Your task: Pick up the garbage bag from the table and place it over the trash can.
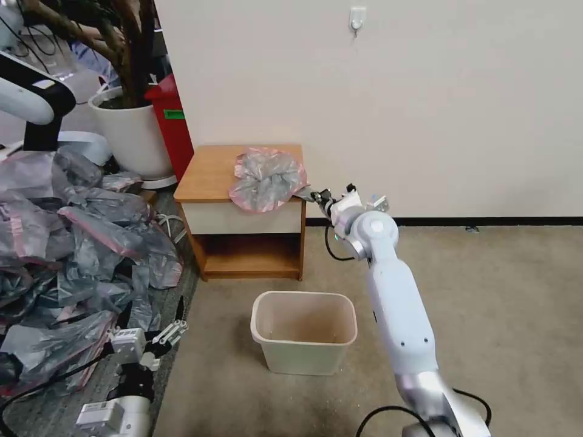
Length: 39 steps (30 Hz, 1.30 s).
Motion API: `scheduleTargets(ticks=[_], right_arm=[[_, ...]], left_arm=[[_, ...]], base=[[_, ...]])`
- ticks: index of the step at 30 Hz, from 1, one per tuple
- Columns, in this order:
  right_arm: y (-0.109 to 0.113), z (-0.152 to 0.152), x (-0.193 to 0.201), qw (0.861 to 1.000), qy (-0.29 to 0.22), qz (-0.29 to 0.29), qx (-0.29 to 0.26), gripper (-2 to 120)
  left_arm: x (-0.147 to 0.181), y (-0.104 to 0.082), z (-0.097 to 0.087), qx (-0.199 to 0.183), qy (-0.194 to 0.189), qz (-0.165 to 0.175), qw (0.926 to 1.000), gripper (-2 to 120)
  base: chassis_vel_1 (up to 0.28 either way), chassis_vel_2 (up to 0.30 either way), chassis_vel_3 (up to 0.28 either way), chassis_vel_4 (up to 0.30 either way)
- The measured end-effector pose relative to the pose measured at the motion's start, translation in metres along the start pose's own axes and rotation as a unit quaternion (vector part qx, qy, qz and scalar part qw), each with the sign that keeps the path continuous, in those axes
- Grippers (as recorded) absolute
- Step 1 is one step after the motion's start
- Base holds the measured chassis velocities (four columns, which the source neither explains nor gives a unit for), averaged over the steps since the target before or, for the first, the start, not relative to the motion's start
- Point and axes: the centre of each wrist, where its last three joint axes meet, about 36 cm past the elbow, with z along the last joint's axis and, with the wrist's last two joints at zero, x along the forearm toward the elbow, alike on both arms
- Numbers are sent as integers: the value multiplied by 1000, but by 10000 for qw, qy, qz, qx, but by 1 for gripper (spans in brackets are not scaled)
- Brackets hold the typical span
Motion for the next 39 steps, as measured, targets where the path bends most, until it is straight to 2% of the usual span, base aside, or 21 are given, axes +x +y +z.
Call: scheduleTargets(ticks=[6,8,12,15,16,17,18,20,22,23,32,33,39], right_arm=[[1,0,43,9998,-21,-150,150,0],[-8,15,67,9995,124,-97,265,0],[-15,29,81,9992,271,-12,309,0],[-31,101,133,9948,919,145,426,0],[-31,101,133,9948,919,145,426,0],[-34,129,146,9924,1120,189,470,0],[-34,129,146,9924,1120,189,470,0],[-39,150,154,9907,1257,248,466,0],[-39,150,154,9907,1257,248,466,0],[-46,161,155,9894,1314,352,503,0],[-61,161,163,9870,1288,576,764,0],[-66,163,165,9849,1285,639,972,0],[-74,168,170,9797,1220,721,1418,0]], left_arm=[[-2,-2,3,32,-11,4,10000,100],[-4,-2,5,37,-13,6,10000,100],[-5,-3,6,38,-19,10,10000,100],[-7,-6,8,59,-32,21,10000,100],[-7,-6,8,59,-32,21,10000,100],[-8,-7,8,64,-34,27,10000,100],[-8,-7,8,64,-34,27,10000,100],[-8,-7,8,53,-49,24,10000,100],[-8,-7,8,53,-49,24,10000,100],[-7,-6,8,32,-76,19,10000,100],[-6,-5,6,-5,-147,25,9999,100],[-7,-4,3,-18,-193,49,9998,100],[-9,-1,-1,-81,-243,121,9996,100]], base=[[0,0,0,0],[0,0,0,0],[0,0,0,0],[0,0,0,0],[0,0,0,0],[0,0,0,0],[0,0,0,0],[0,0,0,0],[0,0,0,0],[0,0,0,0],[0,0,0,0],[0,0,0,0],[0,0,0,0]])
